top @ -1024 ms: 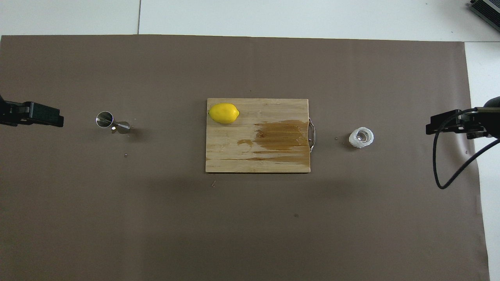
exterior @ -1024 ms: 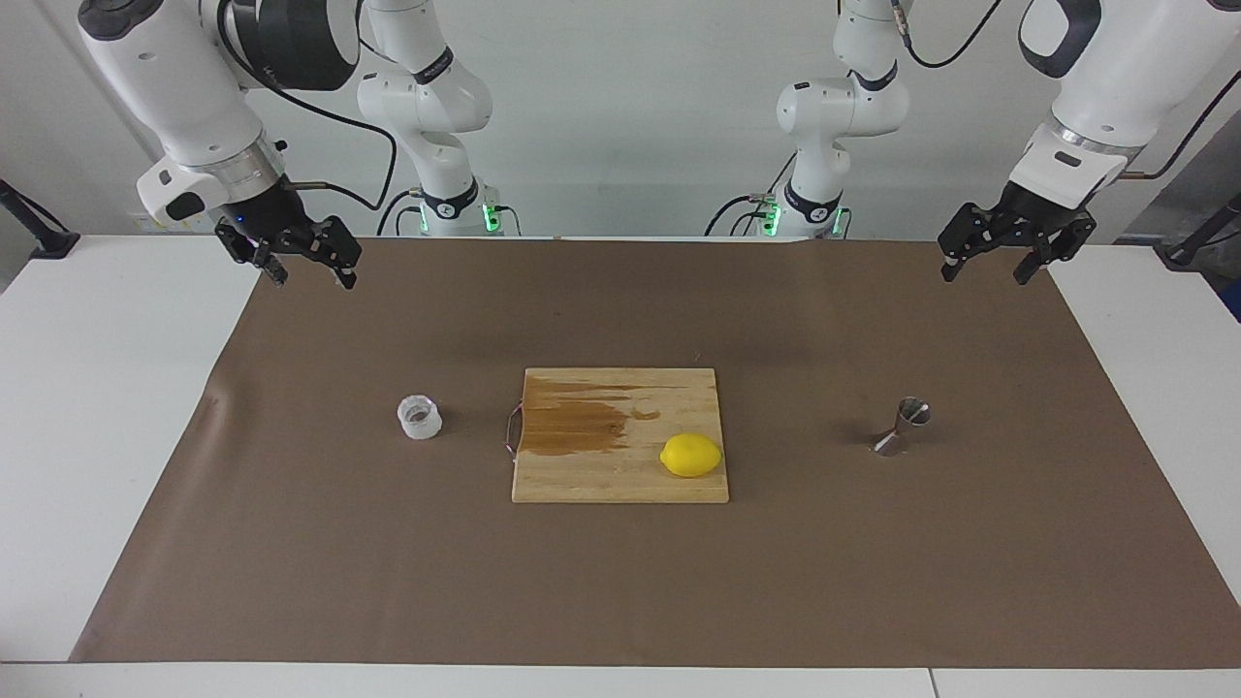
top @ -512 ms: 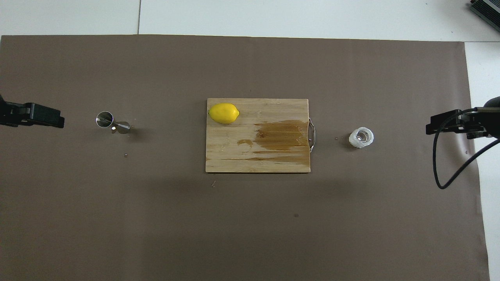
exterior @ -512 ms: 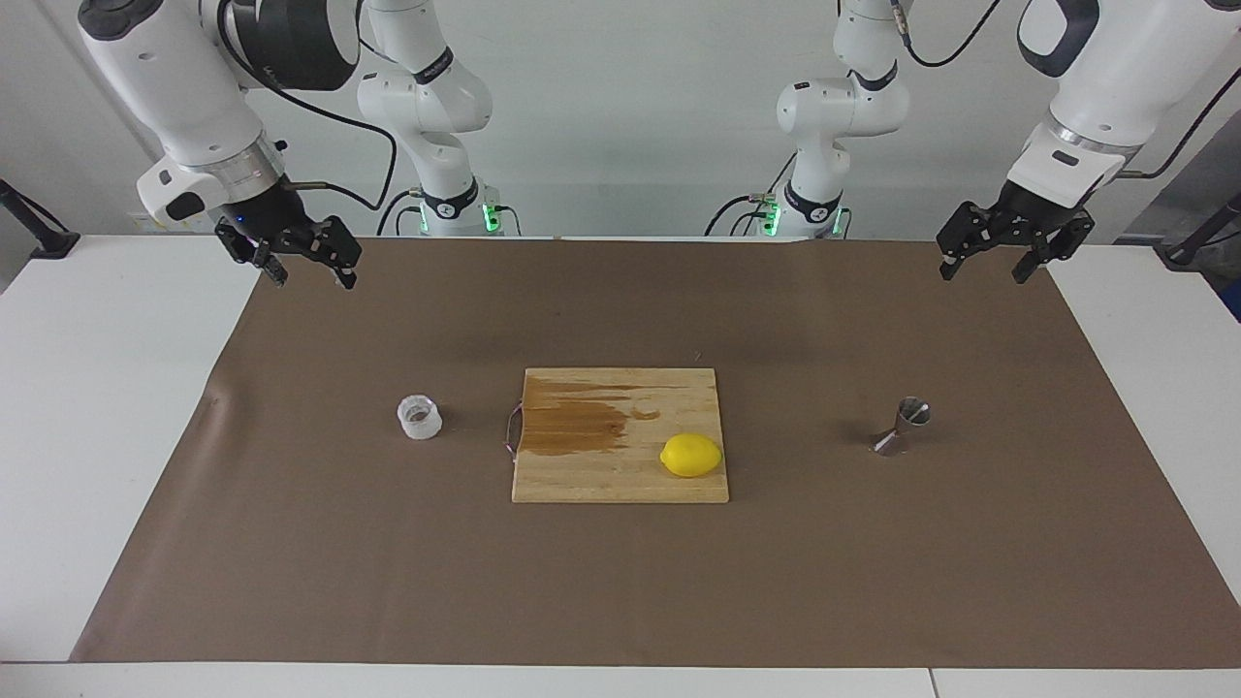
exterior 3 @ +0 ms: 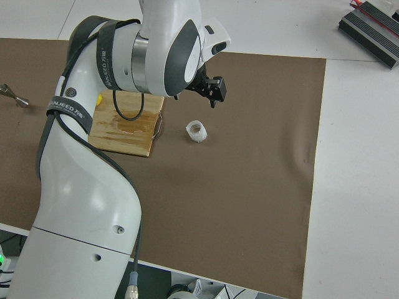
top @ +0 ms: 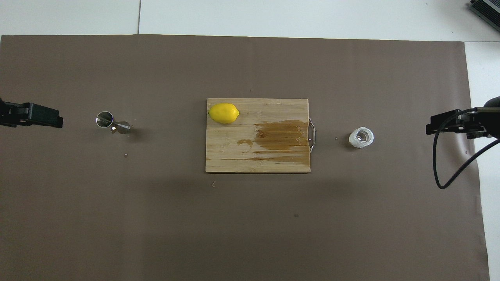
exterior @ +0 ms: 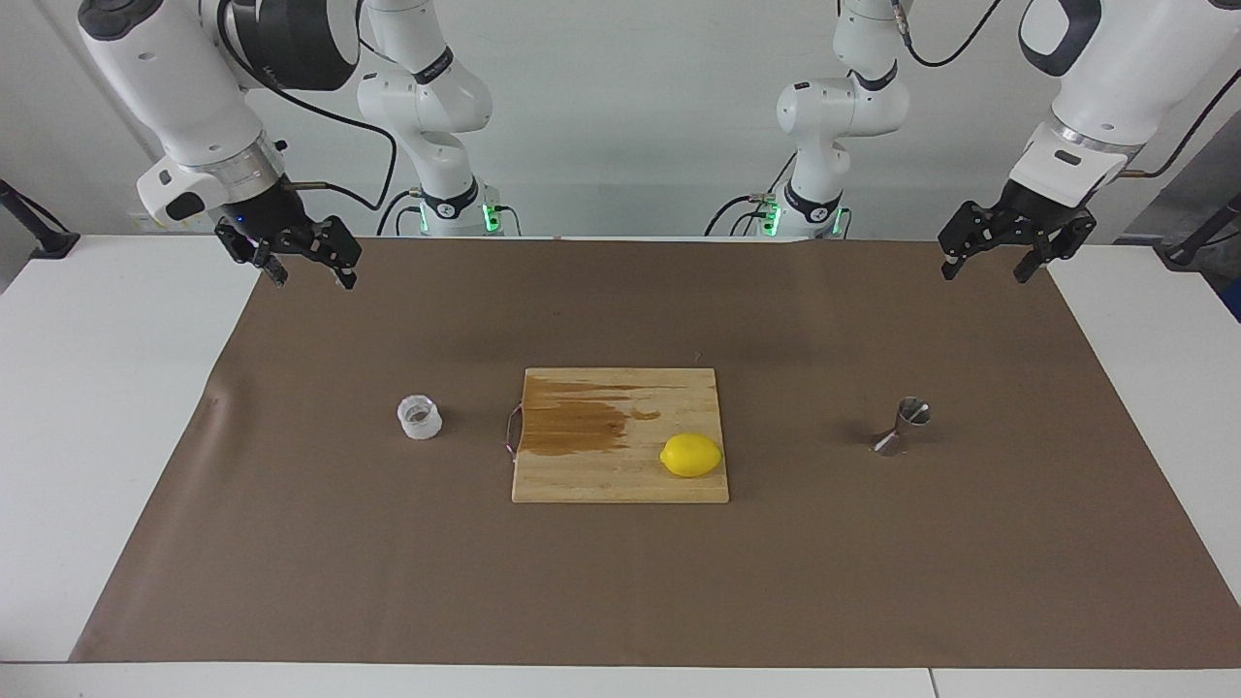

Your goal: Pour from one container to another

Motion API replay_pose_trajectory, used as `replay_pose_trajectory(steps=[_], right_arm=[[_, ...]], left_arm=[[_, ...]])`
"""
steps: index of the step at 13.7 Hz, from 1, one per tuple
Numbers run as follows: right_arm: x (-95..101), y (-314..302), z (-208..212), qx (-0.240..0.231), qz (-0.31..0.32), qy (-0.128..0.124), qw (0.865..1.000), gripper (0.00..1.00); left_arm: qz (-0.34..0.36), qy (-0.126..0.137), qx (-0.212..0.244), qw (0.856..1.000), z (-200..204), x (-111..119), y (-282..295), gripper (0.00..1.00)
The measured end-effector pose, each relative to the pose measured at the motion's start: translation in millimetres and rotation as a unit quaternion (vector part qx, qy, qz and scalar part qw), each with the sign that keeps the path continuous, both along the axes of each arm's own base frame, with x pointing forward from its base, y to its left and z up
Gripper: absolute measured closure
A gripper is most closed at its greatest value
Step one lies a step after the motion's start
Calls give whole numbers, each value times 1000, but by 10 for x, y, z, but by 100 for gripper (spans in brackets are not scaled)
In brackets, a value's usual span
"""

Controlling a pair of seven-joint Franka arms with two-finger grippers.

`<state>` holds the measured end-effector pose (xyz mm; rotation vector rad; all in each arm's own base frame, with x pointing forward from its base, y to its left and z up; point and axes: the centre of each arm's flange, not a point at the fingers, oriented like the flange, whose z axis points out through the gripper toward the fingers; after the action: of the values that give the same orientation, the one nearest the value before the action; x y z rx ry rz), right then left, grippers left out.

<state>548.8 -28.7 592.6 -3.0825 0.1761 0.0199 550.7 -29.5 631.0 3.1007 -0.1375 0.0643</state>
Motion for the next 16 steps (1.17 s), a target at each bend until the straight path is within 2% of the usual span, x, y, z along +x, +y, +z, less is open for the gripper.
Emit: replay_pose_trajectory(steps=[3, 7, 11, 13, 16], right_arm=[[0, 0, 0, 0, 0, 0, 1000, 0], [0, 0, 0, 0, 0, 0, 1000, 0], [0, 0, 0, 0, 0, 0, 1000, 0], [0, 0, 0, 0, 0, 0, 1000, 0], [0, 0, 0, 0, 0, 0, 1000, 0]], left_arm=[[-1, 2, 0, 1000, -3, -4, -5, 0], [-9, 29, 9, 999, -31, -89, -75, 0], [-6, 26, 10, 1000, -108, -95, -46, 0], [14, 39, -15, 999, -241, -97, 2, 0], [94, 80, -78, 989, -558, -7, 42, 0]])
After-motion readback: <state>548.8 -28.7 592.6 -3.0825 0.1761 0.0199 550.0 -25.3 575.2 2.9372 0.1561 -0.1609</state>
